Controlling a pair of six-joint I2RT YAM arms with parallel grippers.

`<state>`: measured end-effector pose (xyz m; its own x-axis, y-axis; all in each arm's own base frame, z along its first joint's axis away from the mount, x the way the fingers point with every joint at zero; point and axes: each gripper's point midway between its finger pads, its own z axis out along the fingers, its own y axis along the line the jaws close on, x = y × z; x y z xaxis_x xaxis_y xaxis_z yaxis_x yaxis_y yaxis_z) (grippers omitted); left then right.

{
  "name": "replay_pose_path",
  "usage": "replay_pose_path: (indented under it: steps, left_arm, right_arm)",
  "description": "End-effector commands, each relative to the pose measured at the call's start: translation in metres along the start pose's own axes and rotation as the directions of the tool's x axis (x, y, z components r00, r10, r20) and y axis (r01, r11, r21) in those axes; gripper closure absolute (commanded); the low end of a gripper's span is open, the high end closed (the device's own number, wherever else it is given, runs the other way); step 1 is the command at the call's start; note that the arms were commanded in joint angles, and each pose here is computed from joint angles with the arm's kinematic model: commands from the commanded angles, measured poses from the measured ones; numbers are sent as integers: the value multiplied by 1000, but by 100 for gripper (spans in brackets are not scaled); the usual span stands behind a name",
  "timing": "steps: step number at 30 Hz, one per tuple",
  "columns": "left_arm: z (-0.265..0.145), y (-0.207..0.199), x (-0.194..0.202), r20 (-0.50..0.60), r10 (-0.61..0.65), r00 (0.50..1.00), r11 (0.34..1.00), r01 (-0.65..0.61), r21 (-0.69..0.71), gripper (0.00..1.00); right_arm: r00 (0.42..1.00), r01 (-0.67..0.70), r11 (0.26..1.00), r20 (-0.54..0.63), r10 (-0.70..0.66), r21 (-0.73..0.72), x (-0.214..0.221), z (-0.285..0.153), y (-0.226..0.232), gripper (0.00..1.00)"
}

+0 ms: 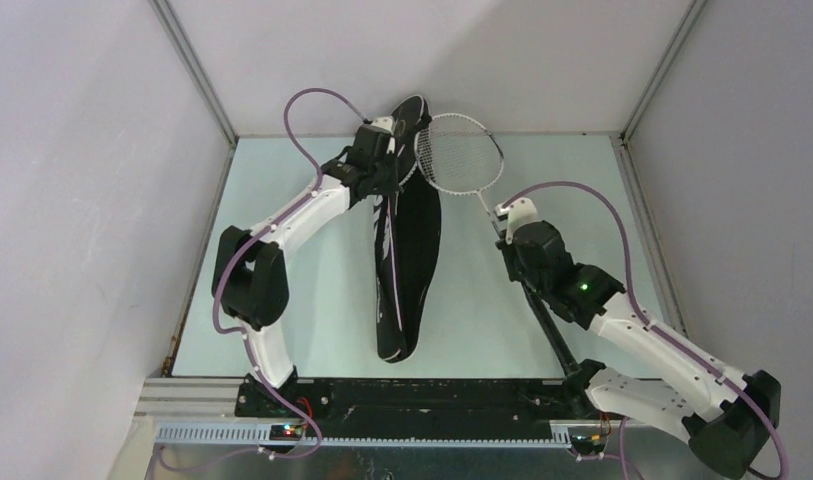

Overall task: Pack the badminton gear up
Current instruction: Place the racket in the racket bag.

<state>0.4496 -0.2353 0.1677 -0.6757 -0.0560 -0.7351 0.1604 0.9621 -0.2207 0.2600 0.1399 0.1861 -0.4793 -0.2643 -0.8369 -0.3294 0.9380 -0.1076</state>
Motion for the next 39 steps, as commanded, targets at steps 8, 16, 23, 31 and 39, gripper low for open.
replay_pose_path:
  steps: [8, 16, 23, 31, 39]
  left_arm:
    - [-14, -16, -33, 80, -47, 996, 997, 41, 71, 100]
    - [-15, -19, -33, 75, -48, 996, 995, 42, 89, 100]
    - [-10, -20, -30, 60, -58, 997, 994, 52, 96, 100]
    - [-13, -37, -21, 27, -80, 996, 979, 74, 191, 100]
    - [-36, -66, 8, -39, -89, 995, 918, 97, 384, 100]
  right_arm:
    - [981, 195, 980, 3, -195, 32, 4, 23, 45, 100]
    - [961, 275, 961, -14, -275, 17, 15, 31, 68, 100]
    - [934, 358, 920, 60, -353, -162, 17, 26, 122, 100]
    - [951, 291, 934, 170, -259, -208, -2, 33, 161, 100]
    - [959, 120, 955, 281, -40, -273, -42, 50, 186, 100]
